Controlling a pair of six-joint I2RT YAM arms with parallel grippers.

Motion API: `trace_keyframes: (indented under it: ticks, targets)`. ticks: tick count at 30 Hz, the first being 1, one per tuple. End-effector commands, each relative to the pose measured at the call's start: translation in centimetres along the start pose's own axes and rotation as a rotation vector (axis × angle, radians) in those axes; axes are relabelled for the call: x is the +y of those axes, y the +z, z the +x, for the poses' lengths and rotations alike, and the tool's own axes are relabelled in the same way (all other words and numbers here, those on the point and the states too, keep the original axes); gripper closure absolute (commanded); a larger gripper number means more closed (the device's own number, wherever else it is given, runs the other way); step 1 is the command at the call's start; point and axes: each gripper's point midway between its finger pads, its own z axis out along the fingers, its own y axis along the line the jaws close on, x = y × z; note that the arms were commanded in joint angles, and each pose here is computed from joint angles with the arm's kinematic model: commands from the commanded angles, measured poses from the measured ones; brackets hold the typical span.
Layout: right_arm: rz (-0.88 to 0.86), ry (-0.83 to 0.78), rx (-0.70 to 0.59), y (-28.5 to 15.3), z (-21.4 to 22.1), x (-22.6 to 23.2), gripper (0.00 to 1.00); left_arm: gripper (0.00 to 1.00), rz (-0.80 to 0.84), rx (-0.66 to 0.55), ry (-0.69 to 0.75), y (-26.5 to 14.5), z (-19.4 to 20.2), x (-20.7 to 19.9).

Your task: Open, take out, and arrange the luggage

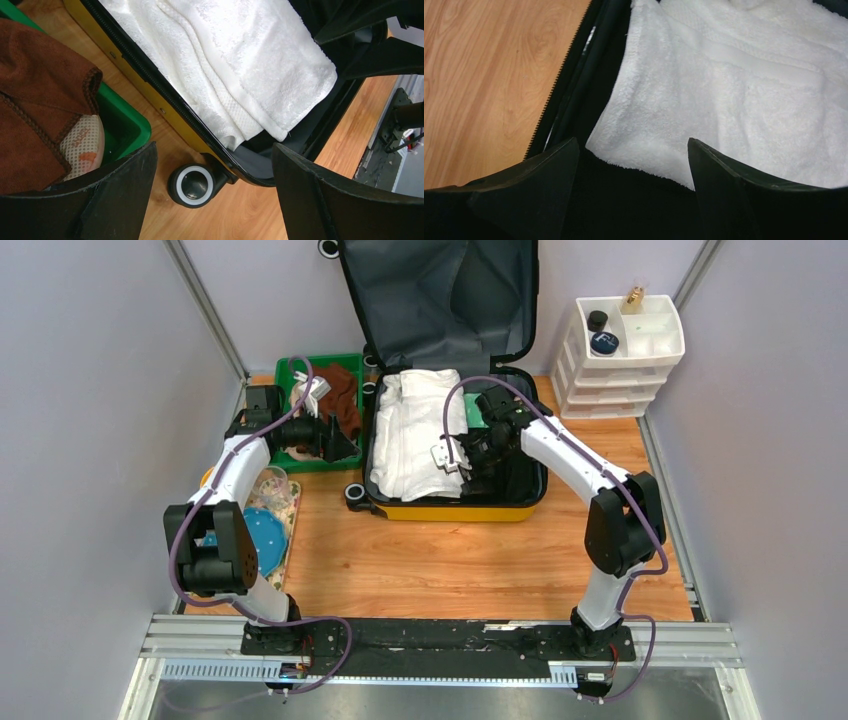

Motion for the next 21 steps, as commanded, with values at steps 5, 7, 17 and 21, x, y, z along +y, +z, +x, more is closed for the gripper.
trace_keyframes:
  ticks: [5,7,17,21]
  targets:
    - [-0.060,-0.129,-0.003,0.7,-0.1,1.3,0.09,0.08,0.013,-0.020,0.068,-0.4,-0.6,-1.0]
    - [0.000,-0.136,-0.008,1.7,-0.5,-0.6,0.09,0.08,0.012,-0.019,0.062,-0.4,-0.5,-0.9]
    - [0.094,-0.151,-0.007,3.6,-1.2,-3.8,0.30,0.08,0.005,0.001,0.040,-0.6,0.8,-1.4]
    - [0.118,-0.135,-0.030,3.8,-2.5,-4.8,0.31,0.08,0.003,-0.002,0.031,-0.6,0.8,-1.3]
